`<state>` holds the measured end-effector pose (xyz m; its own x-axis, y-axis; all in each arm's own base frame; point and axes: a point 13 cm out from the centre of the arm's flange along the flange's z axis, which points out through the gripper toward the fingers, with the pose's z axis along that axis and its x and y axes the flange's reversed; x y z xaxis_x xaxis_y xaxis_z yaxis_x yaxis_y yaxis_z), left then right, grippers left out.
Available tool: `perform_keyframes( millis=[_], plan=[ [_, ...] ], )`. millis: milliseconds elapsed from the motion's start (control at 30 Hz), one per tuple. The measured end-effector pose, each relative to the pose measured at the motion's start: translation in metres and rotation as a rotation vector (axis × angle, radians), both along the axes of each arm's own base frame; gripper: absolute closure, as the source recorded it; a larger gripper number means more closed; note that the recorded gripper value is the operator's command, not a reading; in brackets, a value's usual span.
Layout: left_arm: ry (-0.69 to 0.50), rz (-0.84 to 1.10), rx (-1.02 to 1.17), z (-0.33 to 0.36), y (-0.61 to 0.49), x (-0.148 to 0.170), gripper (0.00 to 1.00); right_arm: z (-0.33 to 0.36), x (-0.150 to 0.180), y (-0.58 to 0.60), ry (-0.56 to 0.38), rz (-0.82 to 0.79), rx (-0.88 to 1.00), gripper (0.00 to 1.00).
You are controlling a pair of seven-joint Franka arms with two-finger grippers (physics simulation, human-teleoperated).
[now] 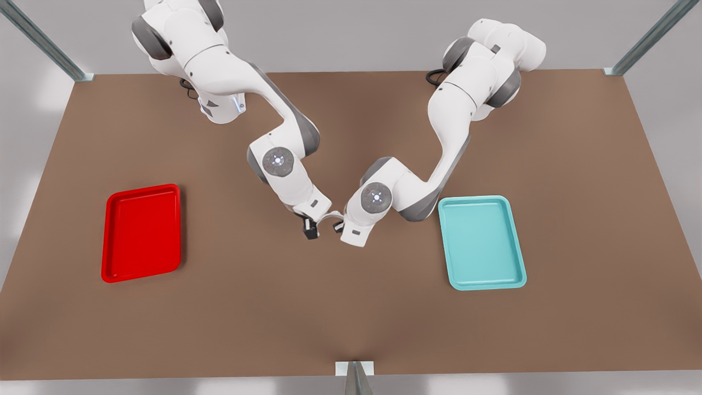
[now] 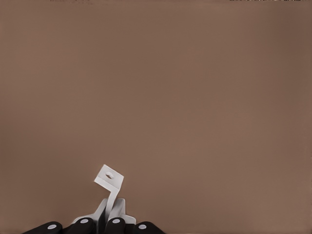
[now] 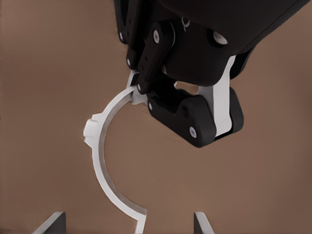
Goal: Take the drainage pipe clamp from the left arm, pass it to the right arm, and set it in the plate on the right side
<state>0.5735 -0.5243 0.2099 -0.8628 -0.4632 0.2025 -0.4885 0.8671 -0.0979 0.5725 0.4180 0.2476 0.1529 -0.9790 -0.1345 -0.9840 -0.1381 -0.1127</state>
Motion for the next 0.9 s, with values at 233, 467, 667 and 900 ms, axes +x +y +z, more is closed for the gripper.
perform_keyframes(
  millis=[233,467,667,900],
  plan=[
    [0.001,0.031,-0.001,0.0,-0.001,0.001,0.79,-0.025,-0.004,0.01,0.038,0.061,0.045,0.02],
    [0.002,0.054,-0.002,-0.002,-0.003,0.002,0.79,-0.042,-0.005,0.016,0.045,0.114,0.06,0.02],
    [0.0,0.069,-0.004,-0.002,-0.004,0.004,0.79,-0.053,-0.002,0.018,0.039,0.149,0.063,0.02],
    [-0.002,0.082,-0.007,-0.002,-0.005,0.005,0.79,-0.065,0.001,0.019,0.028,0.178,0.064,0.55]
  ],
)
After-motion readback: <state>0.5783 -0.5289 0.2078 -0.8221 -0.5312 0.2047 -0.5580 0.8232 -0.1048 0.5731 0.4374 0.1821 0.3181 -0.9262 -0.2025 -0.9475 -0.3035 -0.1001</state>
